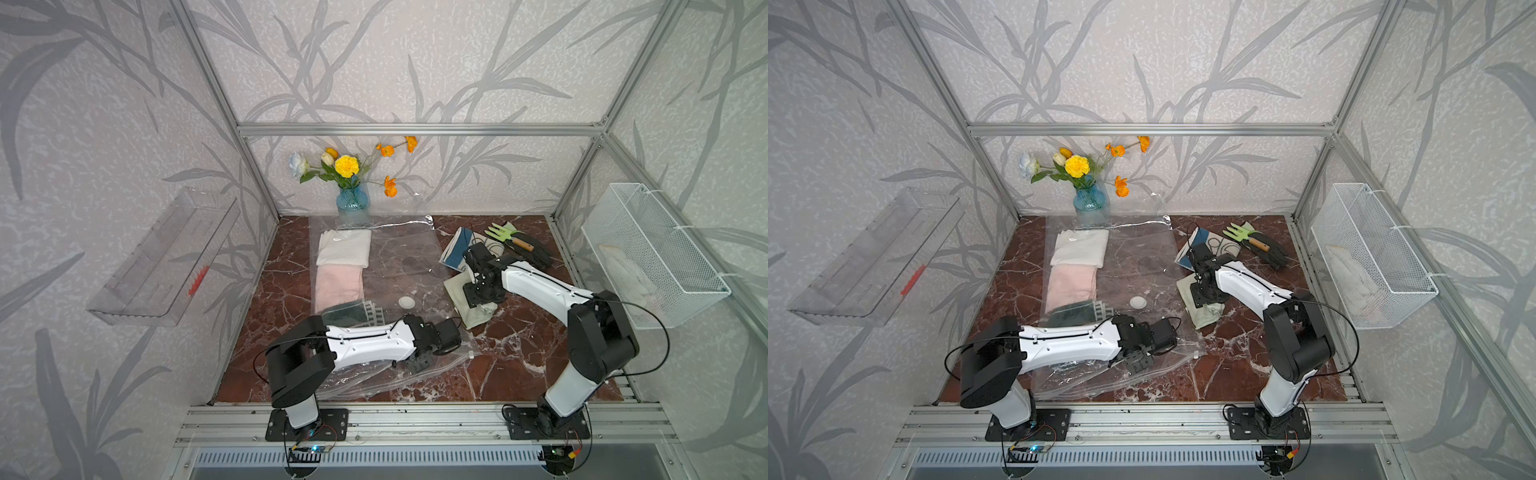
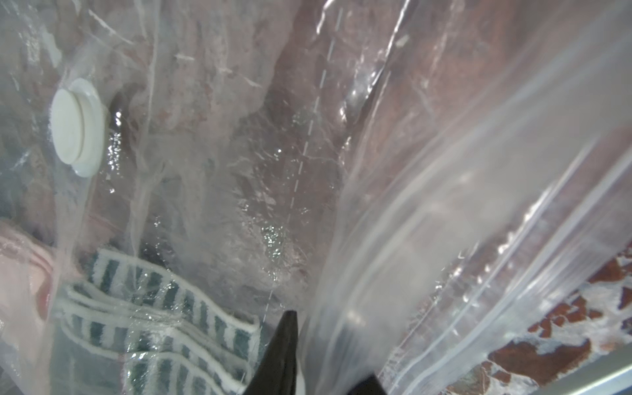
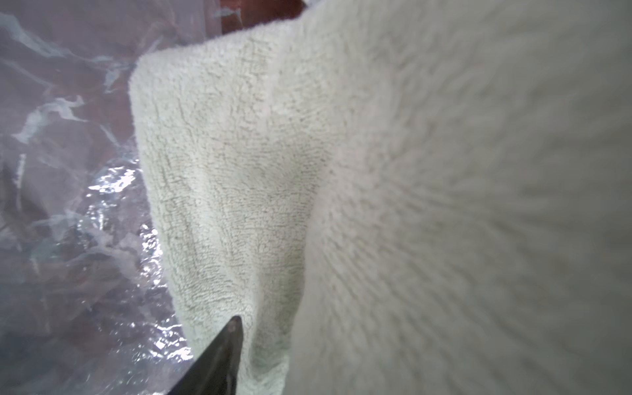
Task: Place the folded towel into the vacuum bag
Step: Open the vacuum bag at the center of the board.
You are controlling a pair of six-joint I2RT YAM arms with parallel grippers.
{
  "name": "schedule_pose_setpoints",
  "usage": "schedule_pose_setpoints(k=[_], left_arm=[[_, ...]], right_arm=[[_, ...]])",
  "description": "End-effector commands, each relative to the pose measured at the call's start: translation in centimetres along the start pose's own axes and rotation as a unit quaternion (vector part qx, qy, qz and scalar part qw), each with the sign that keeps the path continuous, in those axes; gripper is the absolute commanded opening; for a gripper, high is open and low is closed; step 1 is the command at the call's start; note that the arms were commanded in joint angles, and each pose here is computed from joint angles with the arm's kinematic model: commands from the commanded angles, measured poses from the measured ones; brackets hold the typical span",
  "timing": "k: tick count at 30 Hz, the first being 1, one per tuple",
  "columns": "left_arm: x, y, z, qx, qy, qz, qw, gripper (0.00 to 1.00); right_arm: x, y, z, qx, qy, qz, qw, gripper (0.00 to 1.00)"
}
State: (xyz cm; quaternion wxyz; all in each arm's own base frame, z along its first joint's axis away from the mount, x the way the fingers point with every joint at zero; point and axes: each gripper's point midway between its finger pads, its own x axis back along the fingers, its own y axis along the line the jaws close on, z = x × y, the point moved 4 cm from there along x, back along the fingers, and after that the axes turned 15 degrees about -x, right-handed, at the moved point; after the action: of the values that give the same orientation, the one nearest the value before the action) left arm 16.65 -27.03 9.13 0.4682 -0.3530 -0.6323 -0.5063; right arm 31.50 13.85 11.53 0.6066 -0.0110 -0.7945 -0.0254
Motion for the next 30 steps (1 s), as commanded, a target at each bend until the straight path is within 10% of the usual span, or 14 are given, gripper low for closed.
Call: schedule_pose_setpoints(k=[1, 14, 23, 30], left_arm=[[0.8, 0.6, -0.4, 0.023, -0.030, 0.003, 0.999, 0.19], [0.8, 0.3, -0.3, 0.048, -0.049, 0.022, 0.997, 0.14], [1.8, 2.8, -0.4, 0.126, -0.091, 0.036, 0.987, 0.02], [4.7, 6.1, -3.6, 0.181, -0.165, 0.026, 0.969, 0.00]], right_arm=[[2.0, 1.7, 0.8, -0.026, -0.003, -0.072, 0.997, 0.74], [-5.6, 2.9, 4.2, 0.041, 0.039, 0.069, 0.996, 0.81], [-3.2, 1.2, 2.4, 0.048, 0.010, 0.066, 0.997, 0.12], [8.3, 0.1, 4.2, 0.008, -0.048, -0.045, 0.998, 0.01]])
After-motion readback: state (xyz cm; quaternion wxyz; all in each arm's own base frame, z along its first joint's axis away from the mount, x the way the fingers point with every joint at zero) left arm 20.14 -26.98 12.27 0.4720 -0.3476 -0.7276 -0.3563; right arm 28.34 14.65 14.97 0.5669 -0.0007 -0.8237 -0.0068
